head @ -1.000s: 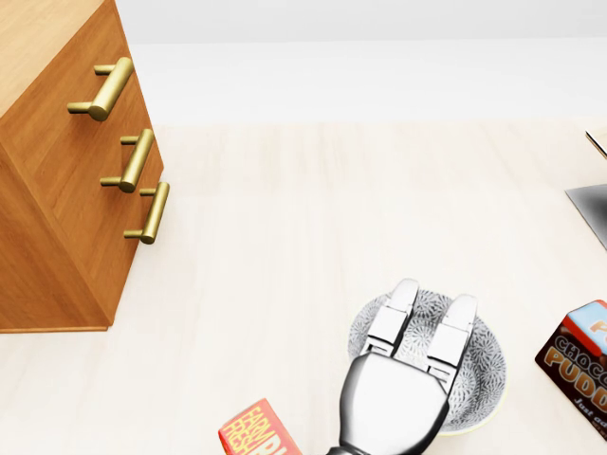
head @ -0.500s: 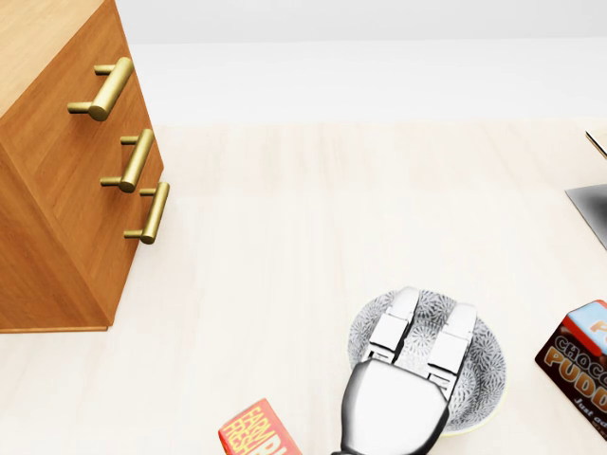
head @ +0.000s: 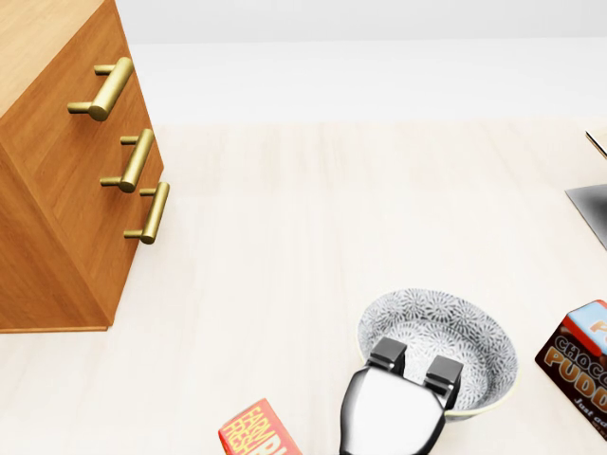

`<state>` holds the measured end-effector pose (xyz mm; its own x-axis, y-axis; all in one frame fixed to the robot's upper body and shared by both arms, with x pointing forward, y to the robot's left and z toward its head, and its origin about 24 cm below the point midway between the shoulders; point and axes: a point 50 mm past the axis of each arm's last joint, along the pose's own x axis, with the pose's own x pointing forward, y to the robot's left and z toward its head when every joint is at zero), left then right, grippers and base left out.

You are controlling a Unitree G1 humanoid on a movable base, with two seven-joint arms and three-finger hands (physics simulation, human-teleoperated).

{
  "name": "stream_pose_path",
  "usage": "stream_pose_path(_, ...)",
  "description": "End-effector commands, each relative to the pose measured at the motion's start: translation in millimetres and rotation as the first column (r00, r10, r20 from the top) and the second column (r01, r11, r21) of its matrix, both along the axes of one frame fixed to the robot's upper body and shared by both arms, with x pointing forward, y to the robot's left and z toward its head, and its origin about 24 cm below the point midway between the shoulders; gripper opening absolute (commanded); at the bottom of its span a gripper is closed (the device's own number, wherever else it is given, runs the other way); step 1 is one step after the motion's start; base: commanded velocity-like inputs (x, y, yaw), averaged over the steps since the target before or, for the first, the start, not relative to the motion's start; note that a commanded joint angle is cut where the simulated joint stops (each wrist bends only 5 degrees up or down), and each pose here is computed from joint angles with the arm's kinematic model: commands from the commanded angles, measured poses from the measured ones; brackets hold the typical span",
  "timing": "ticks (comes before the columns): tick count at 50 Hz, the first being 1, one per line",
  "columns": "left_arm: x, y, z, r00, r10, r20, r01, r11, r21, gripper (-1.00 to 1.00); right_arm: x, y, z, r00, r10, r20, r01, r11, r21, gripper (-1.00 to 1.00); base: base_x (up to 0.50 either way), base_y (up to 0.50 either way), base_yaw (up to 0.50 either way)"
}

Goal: Close the top drawer of the cabinet and put the bowl on top of it.

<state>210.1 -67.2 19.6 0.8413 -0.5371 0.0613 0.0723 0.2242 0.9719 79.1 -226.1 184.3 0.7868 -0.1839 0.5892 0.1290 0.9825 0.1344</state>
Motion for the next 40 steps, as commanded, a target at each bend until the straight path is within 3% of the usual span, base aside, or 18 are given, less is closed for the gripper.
stream_pose_path(1, 0.0, -0.5, 4.9, 0.999, 0.001, 0.037, -0.001, 1.000, -0.010, -1.00, -0.4, -0.1, -0.2, 1.000, 0.000, 0.001, 0.000, 1.000, 0.000, 1.00, 0.00, 0.00, 0.00)
stream_pose_path(19, 6.7, 5.3, 24.8, 0.996, 0.015, 0.085, -0.015, 1.000, -0.009, -1.00, -0.9, 0.6, -0.6, 1.000, 0.004, 0.002, -0.004, 1.000, 0.000, 1.00, 0.00, 0.00, 0.00)
stream_pose_path(31, 14.7, 15.6, 50.8, 0.990, 0.036, 0.137, -0.039, 0.999, 0.020, -1.00, -0.9, 2.1, -0.6, 1.000, 0.009, -0.002, -0.009, 1.000, -0.003, 1.00, 0.00, 0.00, 0.00)
stream_pose_path(40, 14.0, 23.4, 86.1, 0.980, 0.053, 0.193, -0.057, 0.998, 0.013, -1.00, -0.9, 1.9, -0.5, 1.000, 0.011, -0.002, -0.011, 1.000, -0.004, 1.00, 0.00, 0.00, 0.00)
